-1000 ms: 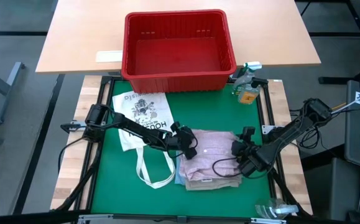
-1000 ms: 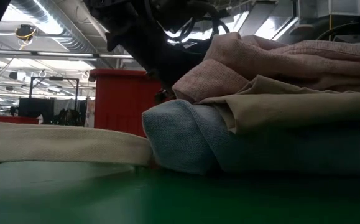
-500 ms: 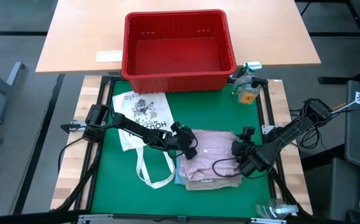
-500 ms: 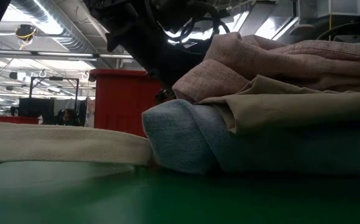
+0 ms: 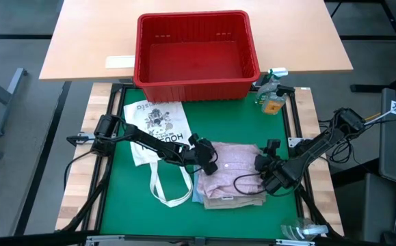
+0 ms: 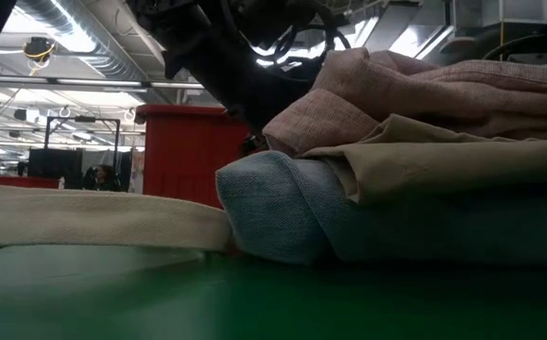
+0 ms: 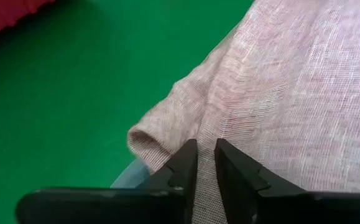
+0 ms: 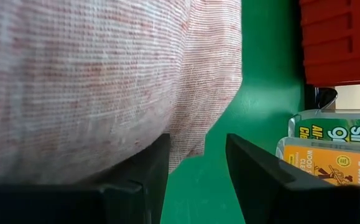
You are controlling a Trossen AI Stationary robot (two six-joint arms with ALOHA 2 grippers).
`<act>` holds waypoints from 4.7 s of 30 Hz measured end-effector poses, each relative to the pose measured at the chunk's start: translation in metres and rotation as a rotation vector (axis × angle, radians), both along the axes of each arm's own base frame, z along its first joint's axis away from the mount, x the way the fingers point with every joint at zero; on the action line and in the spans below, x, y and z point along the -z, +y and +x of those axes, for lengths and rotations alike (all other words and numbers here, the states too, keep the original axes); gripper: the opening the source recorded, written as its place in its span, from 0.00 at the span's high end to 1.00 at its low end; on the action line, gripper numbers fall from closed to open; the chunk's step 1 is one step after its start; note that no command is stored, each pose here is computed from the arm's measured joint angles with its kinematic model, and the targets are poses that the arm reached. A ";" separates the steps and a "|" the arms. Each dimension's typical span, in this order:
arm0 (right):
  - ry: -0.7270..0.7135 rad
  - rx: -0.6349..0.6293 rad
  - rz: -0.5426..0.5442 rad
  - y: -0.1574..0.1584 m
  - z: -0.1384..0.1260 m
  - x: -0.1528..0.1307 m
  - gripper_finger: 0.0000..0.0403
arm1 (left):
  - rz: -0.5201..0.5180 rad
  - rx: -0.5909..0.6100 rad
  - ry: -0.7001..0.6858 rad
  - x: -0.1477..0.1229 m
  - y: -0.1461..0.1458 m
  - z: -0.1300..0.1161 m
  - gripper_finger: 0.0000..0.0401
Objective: Fold laundry
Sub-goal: Stack the folded pink polo on top of the folded white underwear, then return to Home Position
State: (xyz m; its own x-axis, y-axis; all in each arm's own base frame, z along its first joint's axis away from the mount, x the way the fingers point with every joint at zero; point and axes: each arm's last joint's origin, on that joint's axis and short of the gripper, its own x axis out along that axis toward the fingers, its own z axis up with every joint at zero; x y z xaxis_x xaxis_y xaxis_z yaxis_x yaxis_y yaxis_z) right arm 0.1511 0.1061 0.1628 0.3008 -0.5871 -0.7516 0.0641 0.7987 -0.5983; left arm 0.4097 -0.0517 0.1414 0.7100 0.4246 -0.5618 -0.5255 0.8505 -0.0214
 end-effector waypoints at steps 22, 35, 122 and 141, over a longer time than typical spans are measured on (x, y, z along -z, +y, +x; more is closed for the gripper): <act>-0.049 -0.022 0.067 0.006 0.006 -0.067 0.60 | 0.168 0.175 -0.255 -0.127 -0.018 0.001 0.81; -0.295 -0.109 0.205 -0.021 -0.006 -0.176 0.60 | 0.189 0.227 -0.230 -0.245 -0.005 -0.122 0.81; -1.239 0.040 0.484 -0.086 0.005 -0.263 0.99 | 0.031 0.158 -0.375 -0.247 0.079 -0.454 1.00; -1.146 -0.104 0.407 -0.085 0.003 -0.262 0.99 | 0.011 0.173 -0.434 -0.161 0.072 -0.431 1.00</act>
State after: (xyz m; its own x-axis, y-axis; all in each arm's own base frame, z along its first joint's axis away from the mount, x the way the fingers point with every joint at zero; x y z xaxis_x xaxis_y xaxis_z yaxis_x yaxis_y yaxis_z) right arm 0.1544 0.0214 0.4250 0.9419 -0.3040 -0.1432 0.3146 0.9474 0.0582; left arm -0.0210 0.0206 0.3028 0.9394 0.2832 -0.1934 -0.3201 0.9264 -0.1982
